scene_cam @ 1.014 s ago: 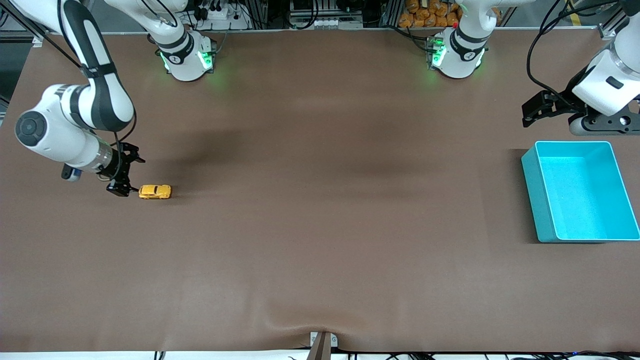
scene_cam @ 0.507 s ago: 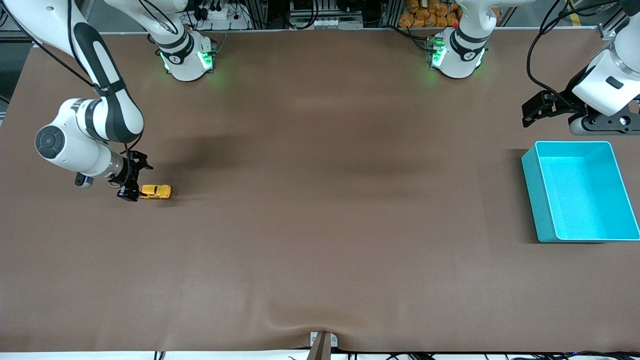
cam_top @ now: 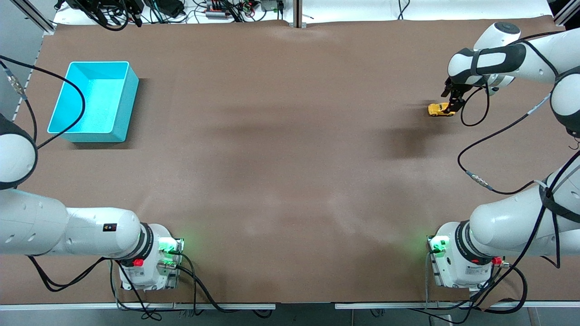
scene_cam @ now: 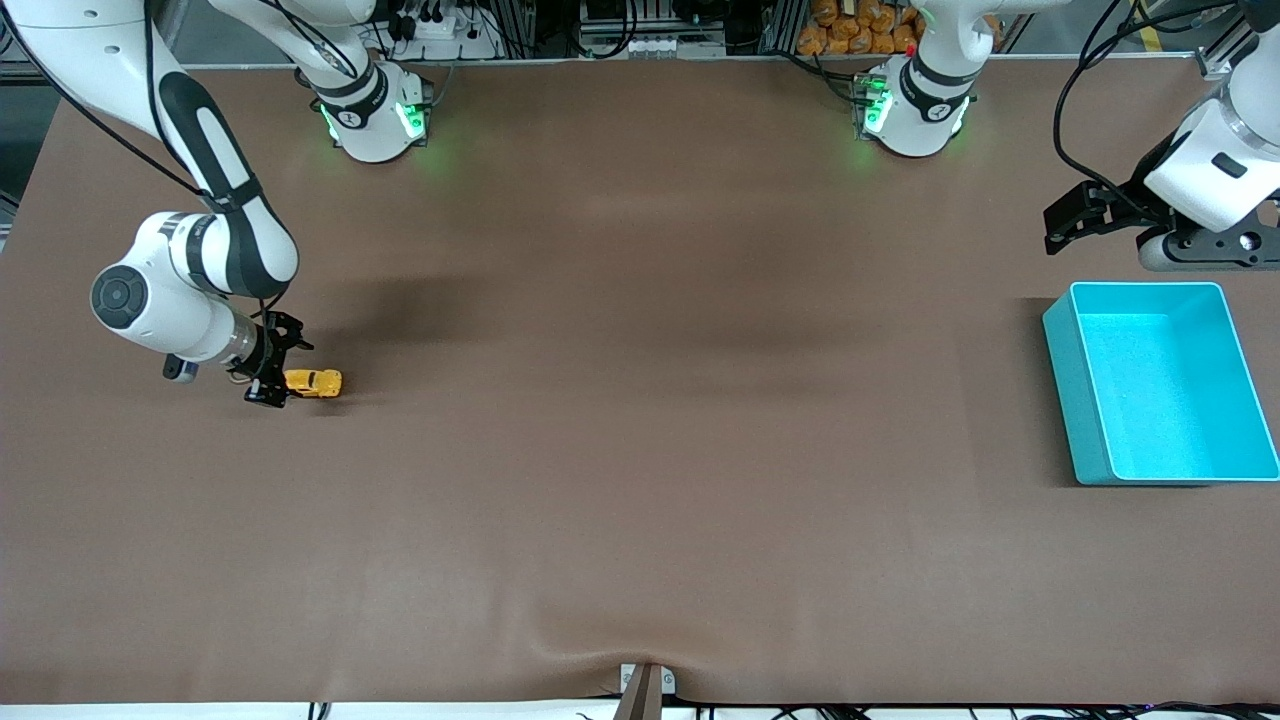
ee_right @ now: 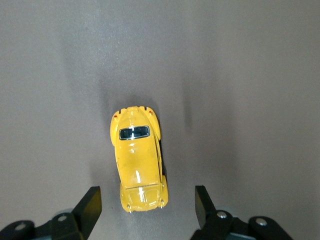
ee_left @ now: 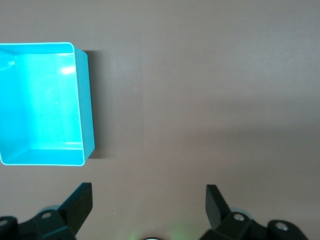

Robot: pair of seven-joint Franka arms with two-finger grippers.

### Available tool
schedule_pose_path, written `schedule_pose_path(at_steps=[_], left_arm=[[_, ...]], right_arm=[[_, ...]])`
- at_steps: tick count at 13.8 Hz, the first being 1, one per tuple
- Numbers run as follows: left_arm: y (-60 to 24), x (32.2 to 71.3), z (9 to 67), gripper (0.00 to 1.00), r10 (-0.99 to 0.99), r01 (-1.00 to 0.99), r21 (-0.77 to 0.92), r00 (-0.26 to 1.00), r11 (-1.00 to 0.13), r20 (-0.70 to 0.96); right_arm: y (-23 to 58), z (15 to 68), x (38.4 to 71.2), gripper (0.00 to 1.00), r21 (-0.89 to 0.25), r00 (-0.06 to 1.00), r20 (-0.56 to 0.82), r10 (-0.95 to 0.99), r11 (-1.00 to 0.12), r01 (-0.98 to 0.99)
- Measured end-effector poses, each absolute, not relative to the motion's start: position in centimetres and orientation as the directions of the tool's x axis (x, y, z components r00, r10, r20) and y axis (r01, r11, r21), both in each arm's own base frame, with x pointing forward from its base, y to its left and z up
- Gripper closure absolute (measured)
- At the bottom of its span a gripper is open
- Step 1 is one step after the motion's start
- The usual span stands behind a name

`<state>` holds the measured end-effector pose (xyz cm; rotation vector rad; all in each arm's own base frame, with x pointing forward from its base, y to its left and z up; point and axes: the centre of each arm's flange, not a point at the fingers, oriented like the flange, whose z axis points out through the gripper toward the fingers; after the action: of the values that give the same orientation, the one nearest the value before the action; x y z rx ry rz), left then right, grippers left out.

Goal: Wind and store yellow beetle car
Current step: 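Close the right gripper on the yellow car's body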

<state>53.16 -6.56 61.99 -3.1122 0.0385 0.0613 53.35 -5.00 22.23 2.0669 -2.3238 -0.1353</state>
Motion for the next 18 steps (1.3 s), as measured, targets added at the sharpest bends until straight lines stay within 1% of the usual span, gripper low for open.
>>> schedule_pose_path(at_steps=[5, 11, 14, 16, 18], left_arm=[[-6.6, 53.2, 62.0, 0.0, -0.024, -0.025, -0.028, 0.999, -0.999, -0.04], [-6.6, 53.2, 62.0, 0.0, -0.024, -0.025, -0.028, 0.999, -0.999, -0.04], [-6.6, 53.2, 62.0, 0.0, -0.024, -0.025, -0.028, 0.999, -0.999, -0.04], [-6.6, 53.2, 62.0, 0.0, -0.024, -0.025, -0.028, 0.999, -0.999, -0.04], [-6.6, 53.2, 62.0, 0.0, -0.024, -0.025, -0.028, 0.999, -0.999, -0.04]], right_arm=[[-6.1, 21.9, 53.6, 0.23, 0.055, -0.135, -0.033, -0.99, 0.134, -0.99], [-6.0, 20.6, 53.6, 0.22, 0.057, -0.134, -0.032, -0.99, 0.133, -0.99], [-5.9, 20.1, 53.6, 0.24, 0.053, -0.133, -0.032, -0.991, 0.131, -0.99], [-5.9, 19.9, 53.6, 0.37, 0.055, -0.133, -0.032, -0.991, 0.131, -0.99], [-5.9, 19.9, 53.6, 0.39, 0.054, -0.133, -0.032, -0.991, 0.131, -0.99]])
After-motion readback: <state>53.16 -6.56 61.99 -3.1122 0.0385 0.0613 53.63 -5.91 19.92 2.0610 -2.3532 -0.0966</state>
